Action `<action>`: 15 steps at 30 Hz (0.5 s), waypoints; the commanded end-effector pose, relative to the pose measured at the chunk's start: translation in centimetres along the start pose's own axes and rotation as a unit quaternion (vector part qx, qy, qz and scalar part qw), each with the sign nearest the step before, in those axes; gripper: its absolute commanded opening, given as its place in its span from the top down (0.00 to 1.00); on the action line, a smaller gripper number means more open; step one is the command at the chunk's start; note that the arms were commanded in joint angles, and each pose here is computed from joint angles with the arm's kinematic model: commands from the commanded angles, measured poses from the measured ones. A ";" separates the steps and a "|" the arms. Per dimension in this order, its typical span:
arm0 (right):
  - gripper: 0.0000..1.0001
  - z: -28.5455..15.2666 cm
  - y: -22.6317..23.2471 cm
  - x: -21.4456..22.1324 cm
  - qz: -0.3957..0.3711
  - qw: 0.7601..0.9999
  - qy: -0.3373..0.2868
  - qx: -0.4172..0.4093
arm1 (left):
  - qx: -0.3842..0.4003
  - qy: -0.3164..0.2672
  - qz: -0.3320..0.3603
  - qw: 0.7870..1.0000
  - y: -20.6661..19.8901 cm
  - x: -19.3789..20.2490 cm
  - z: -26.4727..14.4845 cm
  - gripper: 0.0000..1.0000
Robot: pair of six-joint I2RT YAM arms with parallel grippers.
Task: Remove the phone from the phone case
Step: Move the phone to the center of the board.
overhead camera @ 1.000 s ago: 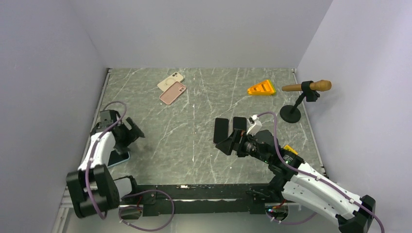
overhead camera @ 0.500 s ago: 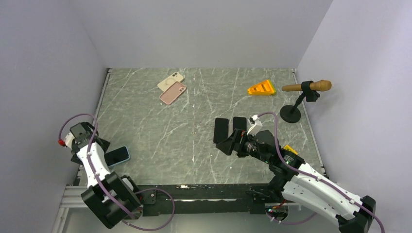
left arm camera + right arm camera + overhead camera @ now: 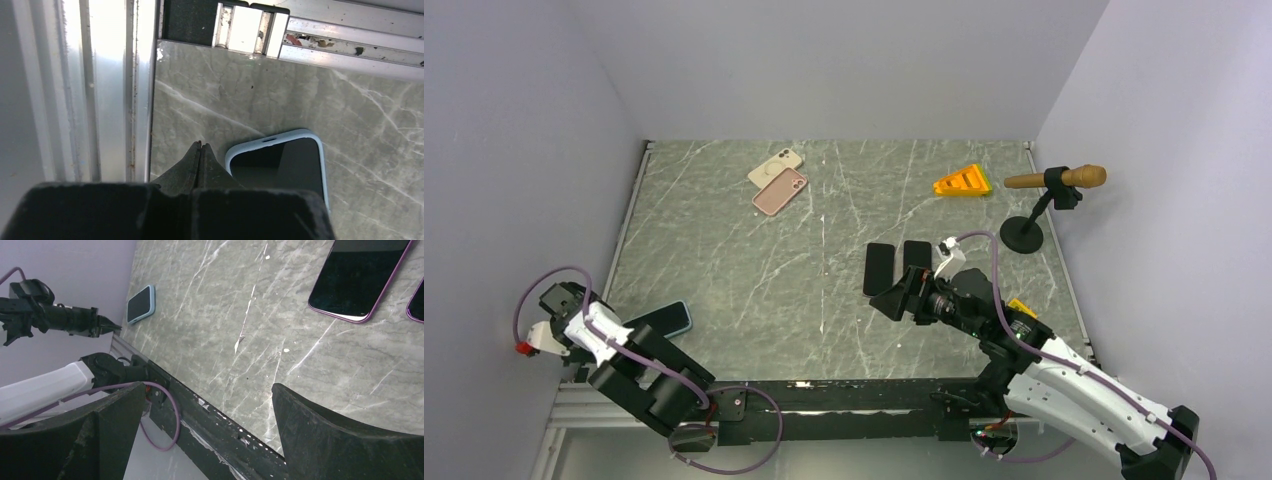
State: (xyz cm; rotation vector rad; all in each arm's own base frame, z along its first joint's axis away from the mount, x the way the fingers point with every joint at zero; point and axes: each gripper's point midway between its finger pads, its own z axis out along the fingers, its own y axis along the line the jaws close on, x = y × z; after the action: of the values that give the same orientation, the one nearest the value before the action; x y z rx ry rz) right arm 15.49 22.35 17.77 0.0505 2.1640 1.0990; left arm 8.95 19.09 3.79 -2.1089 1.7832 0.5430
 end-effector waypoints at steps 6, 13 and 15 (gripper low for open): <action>0.00 -0.2 2.4 -1.7 -0.005 0.999 -0.019 -0.032 | 0.019 0.048 -0.044 0.998 -0.8 0.9 1.5 1.00; 0.00 -0.9 2.5 -2.0 -0.002 0.999 -0.031 -0.035 | 0.080 0.078 -0.039 0.993 -3.2 1.4 2.5 1.00; 0.00 -1.2 2.4 -2.1 -0.003 0.999 -0.034 -0.032 | 0.091 0.098 -0.033 0.990 -3.9 1.9 2.8 1.00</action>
State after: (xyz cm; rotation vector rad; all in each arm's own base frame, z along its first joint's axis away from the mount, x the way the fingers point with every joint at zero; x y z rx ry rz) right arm 15.55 22.42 18.16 0.0481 2.1527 1.1058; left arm 10.33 19.17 1.36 -2.1950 1.7641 0.3206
